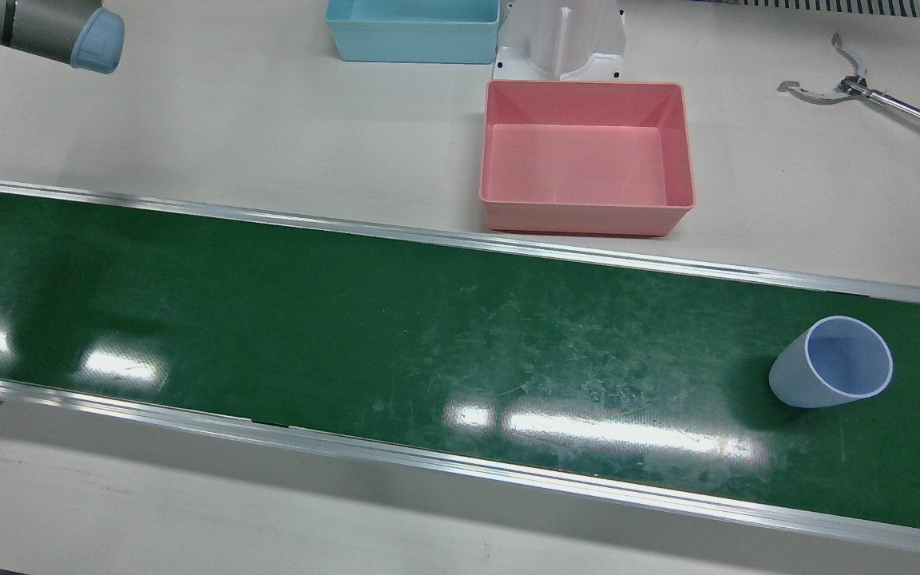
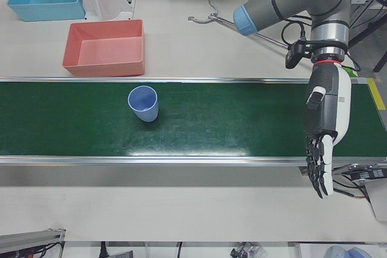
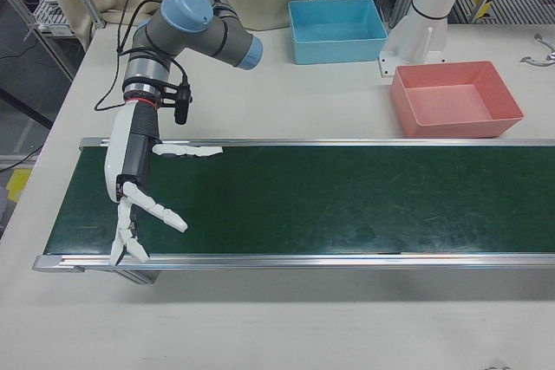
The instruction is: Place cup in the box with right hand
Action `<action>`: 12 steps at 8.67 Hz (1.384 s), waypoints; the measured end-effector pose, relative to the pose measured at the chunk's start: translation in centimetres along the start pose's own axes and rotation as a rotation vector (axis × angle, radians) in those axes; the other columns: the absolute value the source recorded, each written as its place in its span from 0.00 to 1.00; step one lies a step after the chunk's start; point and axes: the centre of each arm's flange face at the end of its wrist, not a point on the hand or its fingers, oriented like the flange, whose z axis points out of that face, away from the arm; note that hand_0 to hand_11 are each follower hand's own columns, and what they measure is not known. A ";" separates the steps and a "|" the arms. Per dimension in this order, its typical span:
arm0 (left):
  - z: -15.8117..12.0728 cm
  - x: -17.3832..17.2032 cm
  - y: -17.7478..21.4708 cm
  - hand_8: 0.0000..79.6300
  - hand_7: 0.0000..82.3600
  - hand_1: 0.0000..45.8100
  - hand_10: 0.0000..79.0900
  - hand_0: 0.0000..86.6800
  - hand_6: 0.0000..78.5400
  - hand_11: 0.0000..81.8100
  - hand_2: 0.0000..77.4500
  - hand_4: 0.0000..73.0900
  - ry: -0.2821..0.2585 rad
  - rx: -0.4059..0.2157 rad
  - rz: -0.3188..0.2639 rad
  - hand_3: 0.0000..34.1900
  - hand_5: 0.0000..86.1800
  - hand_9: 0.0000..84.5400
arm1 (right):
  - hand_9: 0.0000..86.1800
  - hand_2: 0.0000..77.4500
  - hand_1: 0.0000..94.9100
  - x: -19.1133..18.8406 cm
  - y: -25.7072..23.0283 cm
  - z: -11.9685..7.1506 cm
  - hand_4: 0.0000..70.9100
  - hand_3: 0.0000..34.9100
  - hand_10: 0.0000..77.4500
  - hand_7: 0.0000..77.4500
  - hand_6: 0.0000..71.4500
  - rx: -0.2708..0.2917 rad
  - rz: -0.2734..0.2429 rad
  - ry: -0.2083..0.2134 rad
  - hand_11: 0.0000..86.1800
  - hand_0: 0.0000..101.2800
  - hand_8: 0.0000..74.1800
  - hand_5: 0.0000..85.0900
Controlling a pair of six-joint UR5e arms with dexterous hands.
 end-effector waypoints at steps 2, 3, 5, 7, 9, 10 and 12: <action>0.0 0.0 0.0 0.00 0.00 0.01 0.00 0.00 0.00 0.00 0.01 0.00 0.000 0.000 0.000 0.00 0.00 0.01 | 0.04 0.01 0.16 -0.2 0.2 0.0 0.42 0.00 0.08 0.32 0.09 -0.005 0.003 -0.003 0.14 0.54 0.01 0.07; 0.0 0.0 0.0 0.00 0.00 0.01 0.00 0.00 0.00 0.00 0.01 0.00 0.000 0.000 0.000 0.00 0.00 0.01 | 0.04 0.01 0.16 -0.5 0.7 0.1 0.42 0.00 0.08 0.32 0.09 -0.016 0.008 -0.011 0.13 0.54 0.01 0.07; 0.0 0.0 0.0 0.00 0.00 0.01 0.00 0.00 0.00 0.00 0.01 0.00 0.000 0.000 0.000 0.00 0.00 0.01 | 0.04 0.01 0.16 -2.4 1.7 0.0 0.42 0.00 0.08 0.32 0.09 -0.038 0.017 -0.046 0.14 0.54 0.01 0.07; 0.0 0.0 0.0 0.00 0.00 0.01 0.00 0.00 0.00 0.00 0.01 0.00 0.000 0.000 0.000 0.00 0.00 0.01 | 0.04 0.01 0.15 -4.3 1.4 -0.6 0.42 0.00 0.08 0.32 0.09 -0.041 0.018 -0.071 0.14 0.54 0.01 0.07; 0.0 0.0 0.0 0.00 0.00 0.01 0.00 0.00 0.00 0.00 0.01 0.00 0.000 0.000 0.000 0.00 0.00 0.01 | 0.04 0.01 0.16 -4.2 1.0 -0.3 0.42 0.00 0.10 0.32 0.11 -0.035 0.016 -0.062 0.14 0.54 0.01 0.07; 0.0 0.0 0.0 0.00 0.00 0.01 0.00 0.00 0.00 0.00 0.01 0.00 0.000 0.000 0.000 0.00 0.00 0.01 | 0.04 0.01 0.16 -4.1 1.4 0.0 0.44 0.00 0.10 0.34 0.11 -0.043 0.018 -0.059 0.15 0.54 0.01 0.07; 0.0 0.0 0.0 0.00 0.00 0.01 0.00 0.00 0.00 0.00 0.01 0.00 0.000 0.000 0.000 0.00 0.00 0.01 | 0.05 0.01 0.17 -4.0 1.6 0.0 0.46 0.00 0.10 0.37 0.11 -0.049 0.021 -0.050 0.15 0.56 0.01 0.07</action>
